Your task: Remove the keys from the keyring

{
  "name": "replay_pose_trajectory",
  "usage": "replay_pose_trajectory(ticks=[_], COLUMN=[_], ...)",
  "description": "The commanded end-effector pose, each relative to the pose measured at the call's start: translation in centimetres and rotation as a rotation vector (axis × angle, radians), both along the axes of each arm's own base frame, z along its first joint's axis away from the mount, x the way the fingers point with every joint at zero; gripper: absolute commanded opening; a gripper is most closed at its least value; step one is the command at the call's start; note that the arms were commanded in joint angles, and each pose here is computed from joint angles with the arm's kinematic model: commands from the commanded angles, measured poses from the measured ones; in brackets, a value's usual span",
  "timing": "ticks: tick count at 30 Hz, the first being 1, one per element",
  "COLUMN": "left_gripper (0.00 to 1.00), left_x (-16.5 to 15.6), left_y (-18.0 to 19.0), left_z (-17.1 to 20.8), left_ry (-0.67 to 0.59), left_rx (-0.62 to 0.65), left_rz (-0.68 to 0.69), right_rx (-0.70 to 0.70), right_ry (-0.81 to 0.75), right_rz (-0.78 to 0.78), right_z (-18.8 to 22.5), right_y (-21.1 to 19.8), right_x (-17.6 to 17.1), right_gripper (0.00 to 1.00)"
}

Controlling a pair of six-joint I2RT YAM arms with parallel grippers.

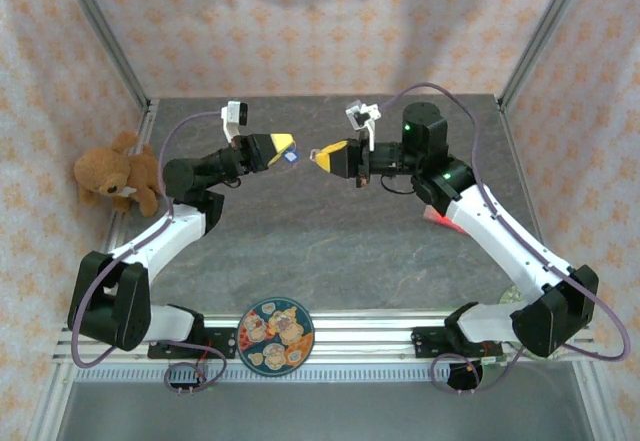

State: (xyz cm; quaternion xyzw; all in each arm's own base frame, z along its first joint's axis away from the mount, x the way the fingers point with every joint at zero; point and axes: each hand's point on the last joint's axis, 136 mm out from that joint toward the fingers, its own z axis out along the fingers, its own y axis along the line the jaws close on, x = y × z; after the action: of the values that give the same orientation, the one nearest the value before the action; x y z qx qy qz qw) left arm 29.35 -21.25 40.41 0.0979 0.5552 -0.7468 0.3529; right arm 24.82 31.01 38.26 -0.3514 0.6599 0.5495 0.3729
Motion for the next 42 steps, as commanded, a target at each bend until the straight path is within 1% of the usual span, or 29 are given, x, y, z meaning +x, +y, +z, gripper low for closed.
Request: replay_pose_trajectory(ticks=[1, 3, 5, 8, 12, 15, 17, 20, 25, 31, 34, 35, 37, 39, 42], left_gripper=[0.0, 0.0, 0.0, 0.0, 0.0, 0.0, 0.0, 0.0, 0.0, 0.0, 0.0, 0.05, 0.21, 0.41, 0.51], left_x=[-0.6, -0.2, 0.4, 1.6, 3.0, 4.1, 4.8, 5.8, 6.9, 7.7, 8.0, 8.0, 8.0, 8.0, 7.5], left_y=[0.4, 0.4, 0.4, 0.7, 2.9, 4.5, 5.3, 6.2, 6.9, 8.0, 8.6, 8.8, 9.2, 9.7, 10.4], left_z=[1.2, 0.6, -0.6, -4.0, -9.9, -13.8, -16.7, -20.8, -27.0, -32.2, -33.8, -34.2, -34.3, -33.7, -31.8], left_ry=[-0.074, -0.063, -0.042, 0.014, 0.105, 0.196, 0.261, 0.35, 0.461, 0.565, 0.597, 0.608, 0.611, 0.607, 0.572], left_rx=[0.005, 0.035, 0.091, 0.249, 0.544, 0.655, 0.707, 0.749, 0.871, 1.007, 1.044, 1.057, 1.085, 1.102, 1.12], left_rz=[0.041, 0.066, 0.109, 0.213, 0.407, 0.502, 0.554, 0.621, 0.685, 0.741, 0.765, 0.774, 0.79, 0.809, 0.84], right_rx=[-0.017, -0.038, -0.058, -0.086, -0.133, -0.171, -0.195, -0.23, -0.331, -0.382, -0.403, -0.408, -0.421, -0.44, -0.472], right_ry=[-0.039, -0.02, -0.005, 0.019, 0.074, 0.13, 0.163, 0.212, 0.269, 0.336, 0.36, 0.367, 0.376, 0.387, 0.405], right_rz=[-0.022, -0.036, -0.052, -0.095, -0.164, -0.234, -0.26, -0.318, -0.49, -0.556, -0.568, -0.572, -0.571, -0.579, -0.591], right_z=[-0.1, -0.8, -1.4, -2.5, -4.8, -7.2, -8.8, -11.1, -15.7, -19.7, -21.1, -21.5, -22.1, -22.9, -24.1], right_y=[0.0, -0.1, -0.4, -0.9, -1.8, -2.4, -2.6, -3.0, -4.8, -5.3, -5.2, -5.2, -5.1, -5.1, -5.2], right_x=[-0.1, 0.1, 0.2, 0.6, 1.5, 2.5, 2.9, 3.8, 6.1, 7.2, 7.6, 7.7, 7.9, 8.3, 8.9], right_gripper=[0.0, 0.0, 0.0, 0.0, 0.0, 0.0, 0.0, 0.0, 0.0, 0.0, 0.0, 0.0, 0.0, 0.0, 0.0])
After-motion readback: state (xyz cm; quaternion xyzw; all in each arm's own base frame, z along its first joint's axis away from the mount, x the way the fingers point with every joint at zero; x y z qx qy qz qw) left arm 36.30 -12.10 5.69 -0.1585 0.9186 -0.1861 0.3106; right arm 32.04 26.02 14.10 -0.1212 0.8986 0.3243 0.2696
